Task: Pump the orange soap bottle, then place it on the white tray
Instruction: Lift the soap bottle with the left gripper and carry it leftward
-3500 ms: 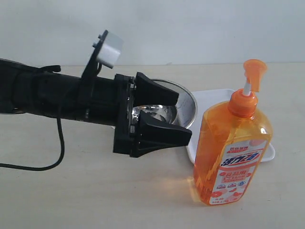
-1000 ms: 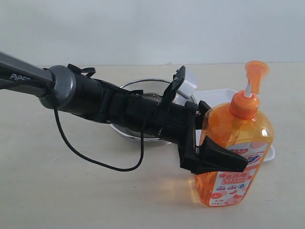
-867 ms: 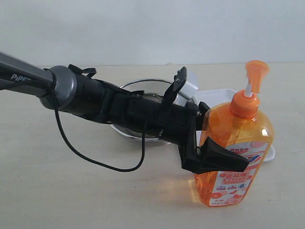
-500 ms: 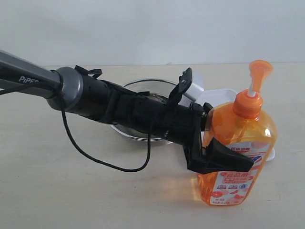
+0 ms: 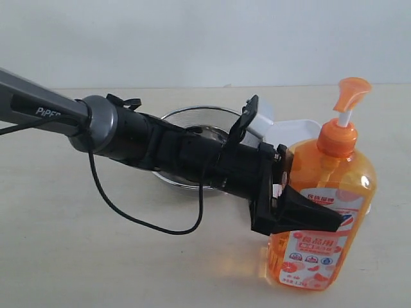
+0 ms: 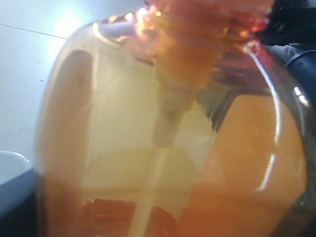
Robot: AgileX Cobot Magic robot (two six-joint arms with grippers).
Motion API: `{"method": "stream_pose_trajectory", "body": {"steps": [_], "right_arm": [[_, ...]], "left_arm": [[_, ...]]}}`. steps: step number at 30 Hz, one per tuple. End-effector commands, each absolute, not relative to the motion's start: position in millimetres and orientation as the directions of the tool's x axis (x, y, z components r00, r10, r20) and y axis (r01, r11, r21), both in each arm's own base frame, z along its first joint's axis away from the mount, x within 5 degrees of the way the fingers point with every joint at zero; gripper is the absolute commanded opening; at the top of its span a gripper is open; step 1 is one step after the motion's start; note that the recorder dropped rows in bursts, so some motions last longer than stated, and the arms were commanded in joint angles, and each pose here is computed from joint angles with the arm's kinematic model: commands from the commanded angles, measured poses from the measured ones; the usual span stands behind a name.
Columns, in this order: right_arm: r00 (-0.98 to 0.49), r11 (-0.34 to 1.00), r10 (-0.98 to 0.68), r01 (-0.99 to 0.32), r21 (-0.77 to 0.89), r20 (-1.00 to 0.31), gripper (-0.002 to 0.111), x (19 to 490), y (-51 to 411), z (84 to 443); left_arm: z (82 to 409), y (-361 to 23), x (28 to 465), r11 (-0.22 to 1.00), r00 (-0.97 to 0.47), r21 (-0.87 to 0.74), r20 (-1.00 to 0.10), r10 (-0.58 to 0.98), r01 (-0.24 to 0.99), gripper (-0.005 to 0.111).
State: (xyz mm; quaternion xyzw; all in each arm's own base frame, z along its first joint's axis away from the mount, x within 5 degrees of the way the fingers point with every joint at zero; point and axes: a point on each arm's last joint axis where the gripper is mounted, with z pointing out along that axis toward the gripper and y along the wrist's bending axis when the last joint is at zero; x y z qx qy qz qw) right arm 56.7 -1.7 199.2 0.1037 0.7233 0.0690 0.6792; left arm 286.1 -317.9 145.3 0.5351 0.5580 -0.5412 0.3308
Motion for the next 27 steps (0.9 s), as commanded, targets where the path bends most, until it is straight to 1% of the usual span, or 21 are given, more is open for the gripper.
{"method": "stream_pose_trajectory", "body": {"steps": [1,6,14,19,23,27], "right_arm": [[-0.047,0.969,0.243,0.06,0.24,-0.969,0.001,56.3,-2.0,199.8],[-0.047,0.969,0.243,0.06,0.24,-0.969,0.001,56.3,-2.0,199.8],[-0.047,0.969,0.243,0.06,0.24,-0.969,0.001,56.3,-2.0,199.8],[-0.047,0.969,0.243,0.06,0.24,-0.969,0.001,56.3,-2.0,199.8],[-0.046,0.968,0.245,0.06,0.243,-0.968,0.001,56.3,-2.0,199.9],[-0.046,0.968,0.245,0.06,0.243,-0.968,0.001,56.3,-2.0,199.9]], "left_arm": [[163.1,-316.4,276.6,-0.224,-0.197,-0.24,-0.96,0.2,0.945,0.005],[183.9,-307.6,270.4,-0.158,-0.144,-0.181,-0.965,0.22,0.971,0.005],[213.2,-294.3,255.2,-0.149,-0.105,-0.136,-0.974,0.199,0.98,0.005],[231.7,-279.6,248.9,-0.095,-0.074,-0.094,-0.977,0.2,0.991,0.005],[249.2,-256.0,244.4,-0.02,-0.051,-0.056,-0.979,0.199,0.998,0.005],[269.6,-221.4,240.4,0.069,-0.026,-0.014,-0.984,0.177,0.997,0.005]]}}
